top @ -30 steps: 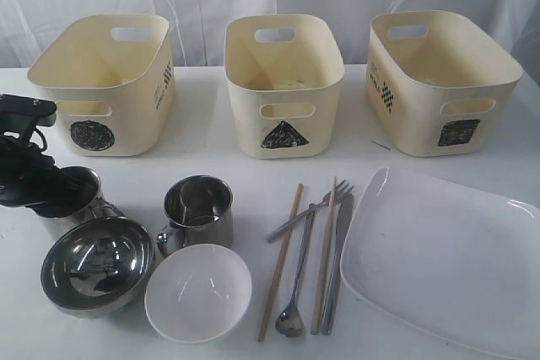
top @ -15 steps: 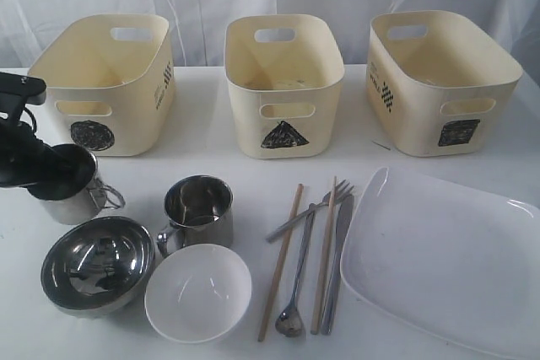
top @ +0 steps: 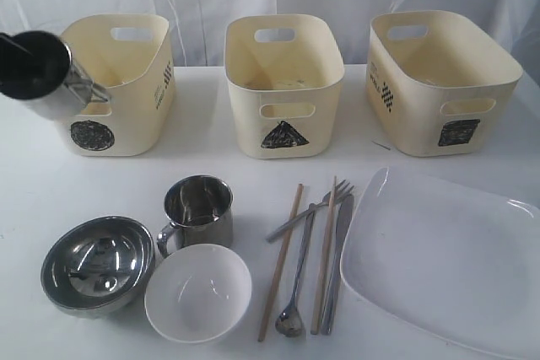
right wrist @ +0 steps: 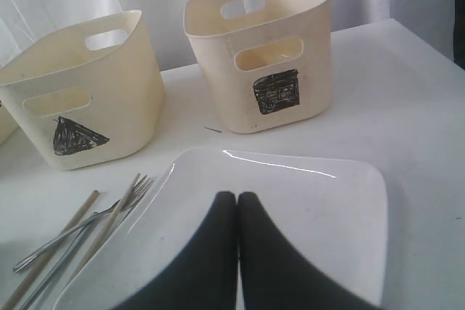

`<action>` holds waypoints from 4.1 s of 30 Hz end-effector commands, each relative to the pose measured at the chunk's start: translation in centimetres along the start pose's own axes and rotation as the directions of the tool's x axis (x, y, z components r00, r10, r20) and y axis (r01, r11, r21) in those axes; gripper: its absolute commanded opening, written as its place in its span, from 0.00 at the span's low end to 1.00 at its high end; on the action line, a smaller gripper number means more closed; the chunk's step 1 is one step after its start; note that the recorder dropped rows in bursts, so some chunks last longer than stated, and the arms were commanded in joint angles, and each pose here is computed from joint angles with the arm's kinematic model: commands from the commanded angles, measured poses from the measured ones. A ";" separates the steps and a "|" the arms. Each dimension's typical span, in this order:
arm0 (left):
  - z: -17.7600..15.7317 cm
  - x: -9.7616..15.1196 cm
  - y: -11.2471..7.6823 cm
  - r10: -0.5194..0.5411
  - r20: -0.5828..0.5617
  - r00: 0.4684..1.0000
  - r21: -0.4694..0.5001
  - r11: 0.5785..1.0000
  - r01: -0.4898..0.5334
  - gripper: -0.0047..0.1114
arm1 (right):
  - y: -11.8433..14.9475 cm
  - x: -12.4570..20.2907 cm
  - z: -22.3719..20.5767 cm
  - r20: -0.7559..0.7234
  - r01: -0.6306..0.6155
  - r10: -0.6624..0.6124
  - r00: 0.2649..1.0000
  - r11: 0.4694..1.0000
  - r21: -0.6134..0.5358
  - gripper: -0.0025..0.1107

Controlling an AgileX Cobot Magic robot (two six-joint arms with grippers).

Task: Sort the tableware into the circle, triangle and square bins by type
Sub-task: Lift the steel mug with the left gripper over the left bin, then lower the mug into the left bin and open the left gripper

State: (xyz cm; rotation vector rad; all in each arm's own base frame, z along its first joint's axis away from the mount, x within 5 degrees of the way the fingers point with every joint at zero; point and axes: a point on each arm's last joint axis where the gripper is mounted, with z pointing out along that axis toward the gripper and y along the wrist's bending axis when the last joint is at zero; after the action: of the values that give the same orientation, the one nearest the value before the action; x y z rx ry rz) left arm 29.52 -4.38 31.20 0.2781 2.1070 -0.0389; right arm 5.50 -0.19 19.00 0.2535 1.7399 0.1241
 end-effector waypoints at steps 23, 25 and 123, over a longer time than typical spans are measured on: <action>12.7 -9.4 1.3 0.097 0.039 0.995 -0.006 0.995 -0.097 0.04 | 0.0 0.1 0.0 0.007 0.000 0.000 1.000 1.000 -0.002 0.02; 13.9 -9.1 1.4 0.095 0.027 0.995 -0.005 0.995 -0.095 0.04 | 0.0 0.1 0.0 0.007 0.000 0.000 1.000 1.000 -0.002 0.02; 2.2 -7.6 -0.4 0.016 -0.231 0.973 0.172 0.985 0.025 0.43 | 0.0 0.1 0.0 0.007 0.000 0.000 1.000 1.000 -0.002 0.02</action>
State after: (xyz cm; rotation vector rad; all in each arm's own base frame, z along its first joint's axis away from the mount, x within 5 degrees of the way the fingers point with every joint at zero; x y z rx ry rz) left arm 37.26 -6.60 35.89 0.3945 2.3323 -0.1838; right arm 5.50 -0.19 19.00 0.2550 1.7397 0.1252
